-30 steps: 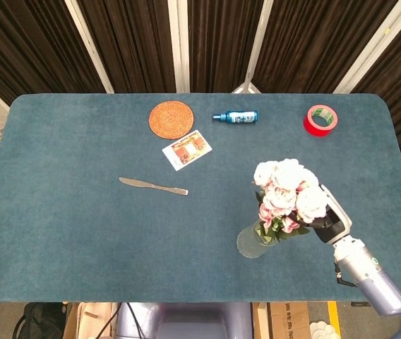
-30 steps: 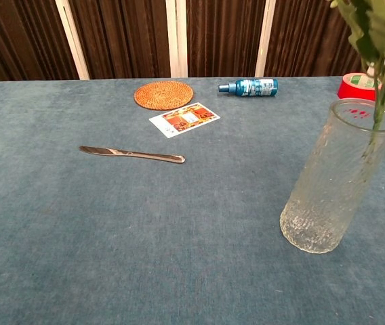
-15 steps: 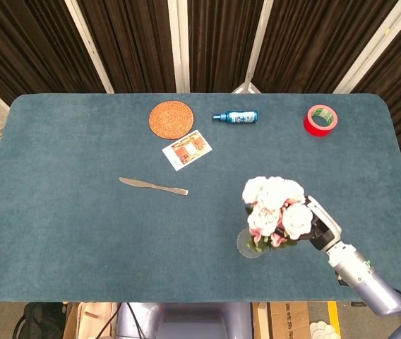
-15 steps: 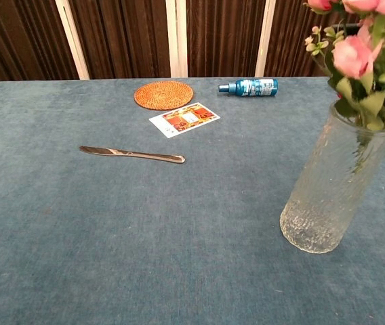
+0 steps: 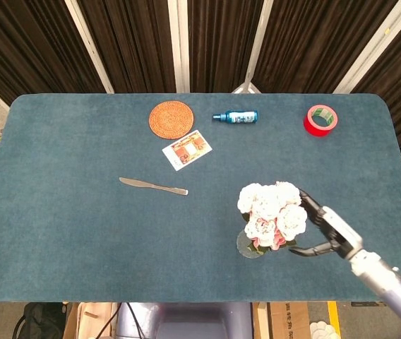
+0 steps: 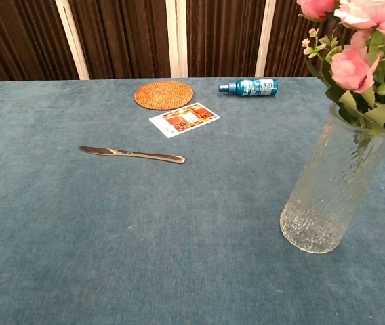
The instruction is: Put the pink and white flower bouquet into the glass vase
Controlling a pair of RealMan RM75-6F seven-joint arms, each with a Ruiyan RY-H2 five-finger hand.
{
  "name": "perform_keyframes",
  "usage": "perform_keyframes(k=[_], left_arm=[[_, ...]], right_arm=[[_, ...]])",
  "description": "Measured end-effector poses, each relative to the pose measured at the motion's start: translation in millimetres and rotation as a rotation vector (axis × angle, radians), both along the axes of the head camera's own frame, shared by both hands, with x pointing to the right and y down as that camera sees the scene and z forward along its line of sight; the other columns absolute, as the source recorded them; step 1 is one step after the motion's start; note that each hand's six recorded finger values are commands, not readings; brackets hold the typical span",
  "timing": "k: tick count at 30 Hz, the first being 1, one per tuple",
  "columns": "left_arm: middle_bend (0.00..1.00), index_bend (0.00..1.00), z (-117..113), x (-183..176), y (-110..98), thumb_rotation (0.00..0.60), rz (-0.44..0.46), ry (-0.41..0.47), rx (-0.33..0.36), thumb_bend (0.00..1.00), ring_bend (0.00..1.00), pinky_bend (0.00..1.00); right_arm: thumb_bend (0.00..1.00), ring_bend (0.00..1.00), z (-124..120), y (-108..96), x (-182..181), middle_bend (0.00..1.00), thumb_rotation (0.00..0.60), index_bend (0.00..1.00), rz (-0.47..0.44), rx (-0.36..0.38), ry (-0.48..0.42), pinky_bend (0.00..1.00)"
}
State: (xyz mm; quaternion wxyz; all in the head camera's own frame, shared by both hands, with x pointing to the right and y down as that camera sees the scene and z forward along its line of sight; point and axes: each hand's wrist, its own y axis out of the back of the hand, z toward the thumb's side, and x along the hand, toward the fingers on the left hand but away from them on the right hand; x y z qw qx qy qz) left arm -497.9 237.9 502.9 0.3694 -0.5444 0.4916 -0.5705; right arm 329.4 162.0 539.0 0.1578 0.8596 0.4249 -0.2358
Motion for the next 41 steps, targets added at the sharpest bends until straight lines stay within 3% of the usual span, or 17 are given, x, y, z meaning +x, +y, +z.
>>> perform_keyframes(k=[5, 7, 10, 16, 20, 26, 32, 41], left_arm=[[0.0, 0.07, -1, 1, 1, 0.6, 0.004, 0.013, 0.001, 0.21, 0.0, 0.05], [0.0, 0.07, -2, 1, 1, 0.6, 0.005, 0.017, 0.002, 0.21, 0.0, 0.05], [0.0, 0.07, -3, 2, 2, 0.6, 0.008, 0.024, 0.003, 0.21, 0.0, 0.05], [0.0, 0.07, -3, 2, 2, 0.6, 0.016, 0.03, 0.002, 0.21, 0.0, 0.05], [0.0, 0.07, -4, 1, 2, 0.6, 0.012, 0.035, 0.005, 0.21, 0.0, 0.05], [0.0, 0.07, -7, -4, 1, 0.6, 0.002, 0.039, 0.01, 0.21, 0.0, 0.05], [0.0, 0.07, -9, -8, 0, 0.6, -0.006, 0.05, 0.014, 0.21, 0.0, 0.05], [0.0, 0.07, -10, -12, 1, 0.6, -0.009, 0.052, 0.008, 0.21, 0.0, 0.05]], right_arm=[[0.05, 0.12, -22, 9, 53, 0.12, 0.6, 0.18, -0.025, 0.09, 0.171, 0.01], [0.05, 0.13, -27, 10, 69, 0.14, 0.6, 0.2, -0.024, 0.124, 0.234, 0.02], [0.05, 0.15, -33, 9, 89, 0.14, 0.6, 0.21, -0.003, 0.181, 0.343, 0.04], [0.05, 0.14, -42, 12, 112, 0.14, 0.6, 0.21, -0.029, 0.377, 0.64, 0.02], [0.05, 0.07, -42, 26, 114, 0.13, 0.6, 0.2, -0.108, 0.501, 0.874, 0.0], [0.05, 0.03, -31, 51, 102, 0.08, 0.6, 0.14, -0.173, 0.666, 1.13, 0.0], [0.05, 0.01, -18, 74, 94, 0.05, 0.6, 0.1, -0.16, 0.723, 1.264, 0.0], [0.05, 0.01, -12, 72, 99, 0.05, 0.6, 0.1, -0.137, 0.725, 1.286, 0.0]])
